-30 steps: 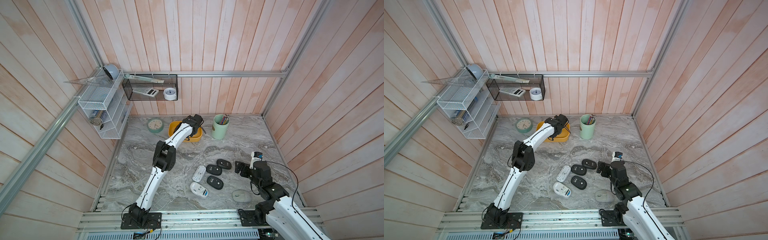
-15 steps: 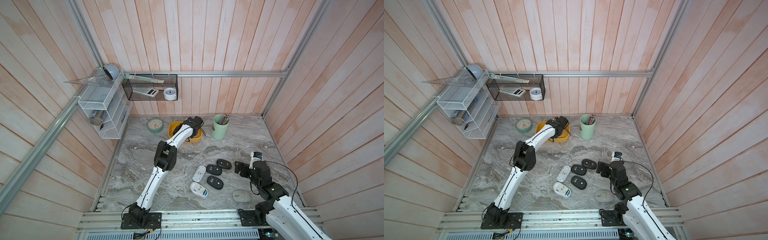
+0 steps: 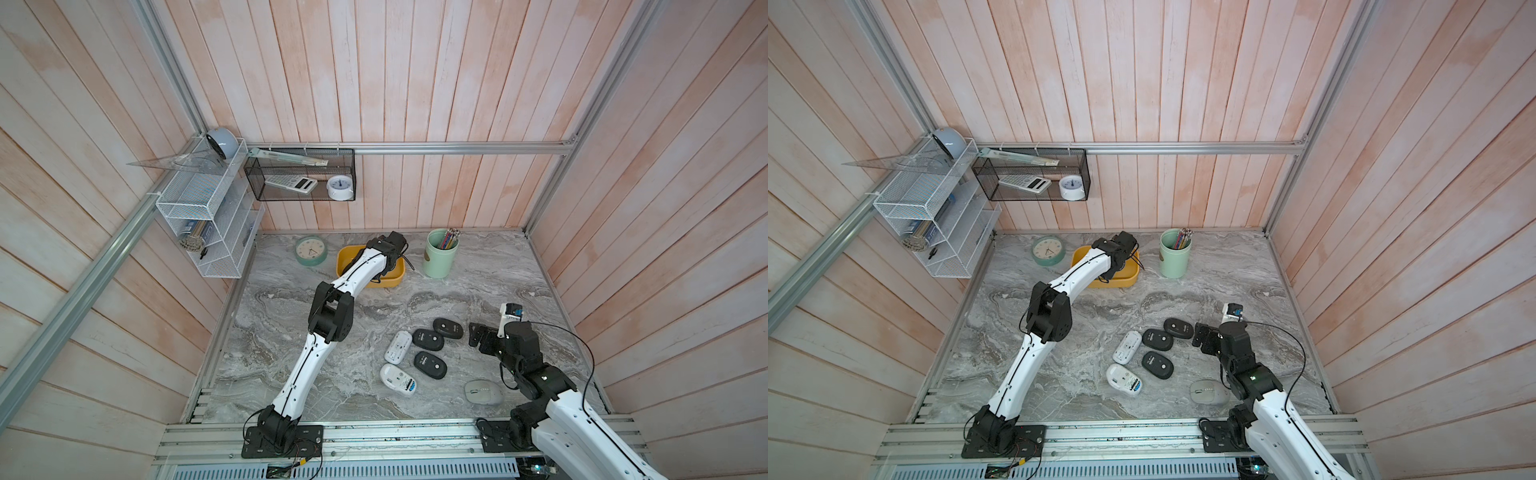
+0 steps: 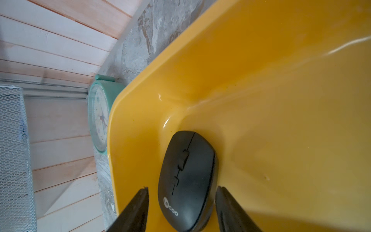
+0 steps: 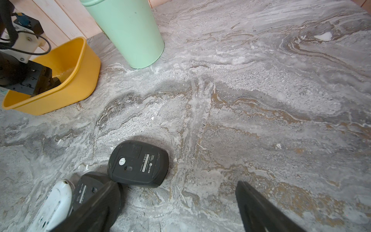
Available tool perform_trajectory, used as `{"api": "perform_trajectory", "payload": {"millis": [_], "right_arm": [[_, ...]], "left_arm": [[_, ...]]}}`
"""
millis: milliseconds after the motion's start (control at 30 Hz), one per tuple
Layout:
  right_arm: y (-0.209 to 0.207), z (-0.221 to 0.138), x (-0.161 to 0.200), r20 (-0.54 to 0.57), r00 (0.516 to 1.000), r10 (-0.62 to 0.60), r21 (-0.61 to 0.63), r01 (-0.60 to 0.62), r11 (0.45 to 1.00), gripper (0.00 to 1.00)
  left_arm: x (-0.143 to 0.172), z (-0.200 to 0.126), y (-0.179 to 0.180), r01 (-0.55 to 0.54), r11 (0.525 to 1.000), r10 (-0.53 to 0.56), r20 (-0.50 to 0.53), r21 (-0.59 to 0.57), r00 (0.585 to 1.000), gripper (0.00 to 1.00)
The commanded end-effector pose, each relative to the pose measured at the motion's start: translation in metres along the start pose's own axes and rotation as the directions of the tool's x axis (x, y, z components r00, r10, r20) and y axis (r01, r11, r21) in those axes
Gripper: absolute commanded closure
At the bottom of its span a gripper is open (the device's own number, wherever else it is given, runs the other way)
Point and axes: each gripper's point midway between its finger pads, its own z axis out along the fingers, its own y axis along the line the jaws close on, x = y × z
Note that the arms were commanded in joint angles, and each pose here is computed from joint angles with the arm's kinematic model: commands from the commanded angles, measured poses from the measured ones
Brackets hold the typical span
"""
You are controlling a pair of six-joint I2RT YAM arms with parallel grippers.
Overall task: Put the mouse in the storage box
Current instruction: Place the mouse in the storage box.
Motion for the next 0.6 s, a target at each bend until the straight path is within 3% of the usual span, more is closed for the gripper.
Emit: {"api": "perform_trajectory", "payload": {"millis": [0,133,300,467,567], "right_arm": [[0.001,0.000,-0.004,0.020,1.000,-0.010,0.005,0.010,1.000,0.03],[0.001,0.001,-0.003,0.015,1.000,-0.014,0.005,0.014,1.000,0.03],[0.004,0.003,-0.001,-0.007,1.000,-0.022,0.000,0.022,1.000,0.03],[0.015,0.004,0.003,-0.068,0.997,-0.039,-0.017,0.038,0.999,0.03],[0.035,0.002,0.009,-0.111,0.991,-0.074,-0.053,0.068,0.996,0.03]], "left_arm": [[-0.008,-0.017,-0.001,0.078,0.992,-0.080,0.015,0.100,0.997,0.40],[-0.018,-0.045,0.014,0.160,0.970,-0.170,0.043,0.182,0.985,0.36],[-0.014,-0.089,0.036,0.314,0.903,-0.344,0.055,0.295,0.937,0.33],[0.017,-0.125,0.060,0.417,0.811,-0.490,0.087,0.411,0.867,0.25],[0.053,-0.132,0.077,0.487,0.740,-0.582,0.079,0.463,0.810,0.22]]}}
